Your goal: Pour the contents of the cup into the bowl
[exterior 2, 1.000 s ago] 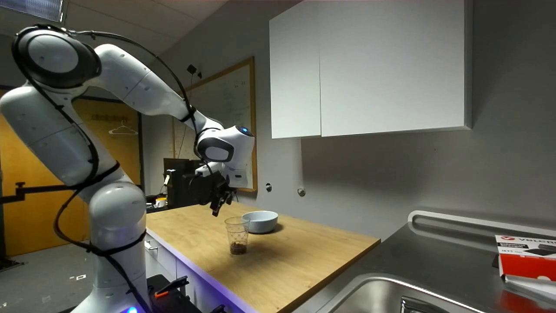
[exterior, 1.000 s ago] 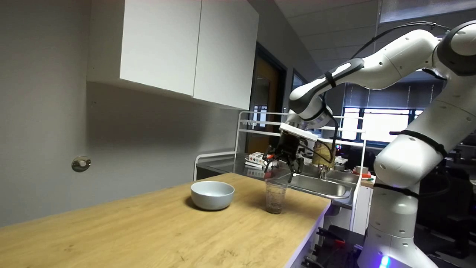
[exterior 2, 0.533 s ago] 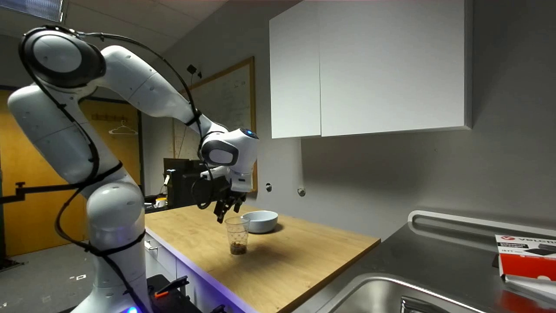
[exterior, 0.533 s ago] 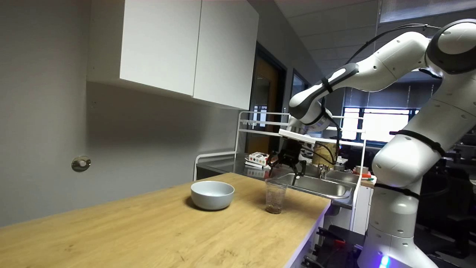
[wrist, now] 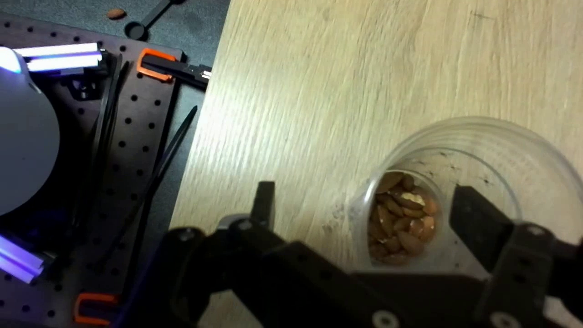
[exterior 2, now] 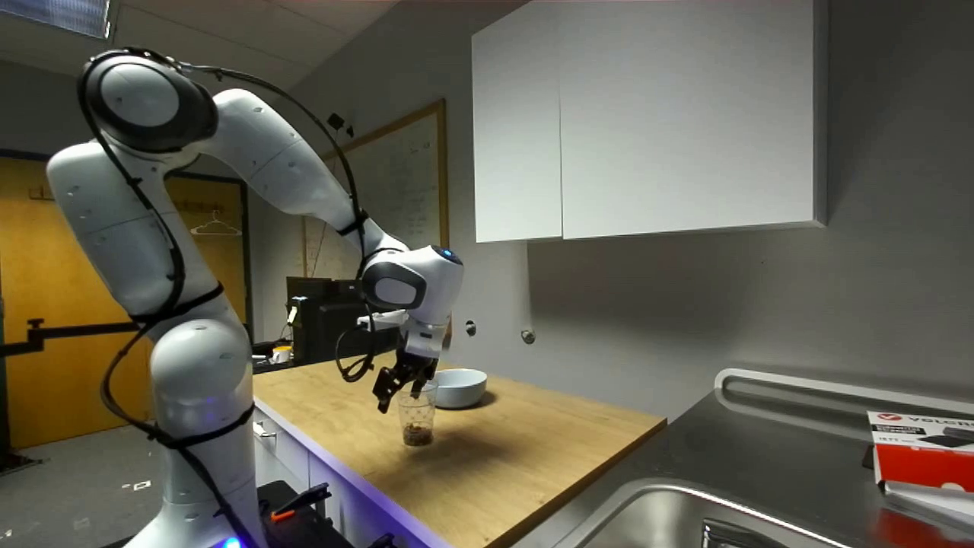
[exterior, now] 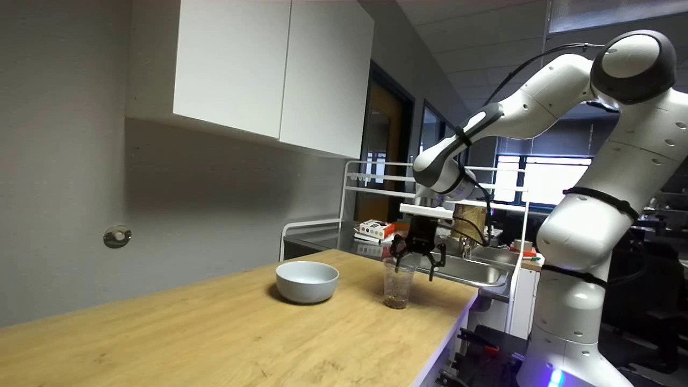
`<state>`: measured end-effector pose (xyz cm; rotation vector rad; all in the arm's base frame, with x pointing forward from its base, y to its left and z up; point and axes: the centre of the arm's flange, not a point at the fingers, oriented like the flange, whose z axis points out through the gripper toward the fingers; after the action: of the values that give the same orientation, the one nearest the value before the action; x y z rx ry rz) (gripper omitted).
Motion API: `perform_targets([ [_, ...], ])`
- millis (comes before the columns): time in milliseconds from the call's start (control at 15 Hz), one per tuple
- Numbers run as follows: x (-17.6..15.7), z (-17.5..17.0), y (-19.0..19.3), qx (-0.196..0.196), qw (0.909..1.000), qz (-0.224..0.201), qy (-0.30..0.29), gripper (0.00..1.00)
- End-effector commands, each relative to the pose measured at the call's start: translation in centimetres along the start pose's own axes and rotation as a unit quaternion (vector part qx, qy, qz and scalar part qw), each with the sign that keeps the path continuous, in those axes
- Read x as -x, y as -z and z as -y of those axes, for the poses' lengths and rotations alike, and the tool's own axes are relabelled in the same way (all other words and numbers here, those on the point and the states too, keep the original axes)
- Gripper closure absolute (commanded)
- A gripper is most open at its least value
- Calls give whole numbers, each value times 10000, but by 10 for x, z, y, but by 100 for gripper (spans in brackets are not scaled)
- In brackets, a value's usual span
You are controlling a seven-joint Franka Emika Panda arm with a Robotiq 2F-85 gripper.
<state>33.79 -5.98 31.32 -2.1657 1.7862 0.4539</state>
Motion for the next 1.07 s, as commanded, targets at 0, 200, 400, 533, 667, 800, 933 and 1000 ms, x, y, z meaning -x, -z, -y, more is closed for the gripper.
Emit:
perform_targets([
  [0,-7,4,-12,168,9993,-98,-314,33],
  [200,-6,8,-16,258,9987,-164,-407,57],
  [400,0,11,-15,350,9979,-286,-472,80],
  [533,5,13,-12,434,9967,-426,-546,95],
  [667,13,18,-6,473,9953,-613,-581,99],
  [800,27,27,4,537,9924,-926,-606,99],
  [933,43,37,15,617,9880,-1287,-585,97],
  [1000,53,45,24,635,9850,-1509,-545,97],
])
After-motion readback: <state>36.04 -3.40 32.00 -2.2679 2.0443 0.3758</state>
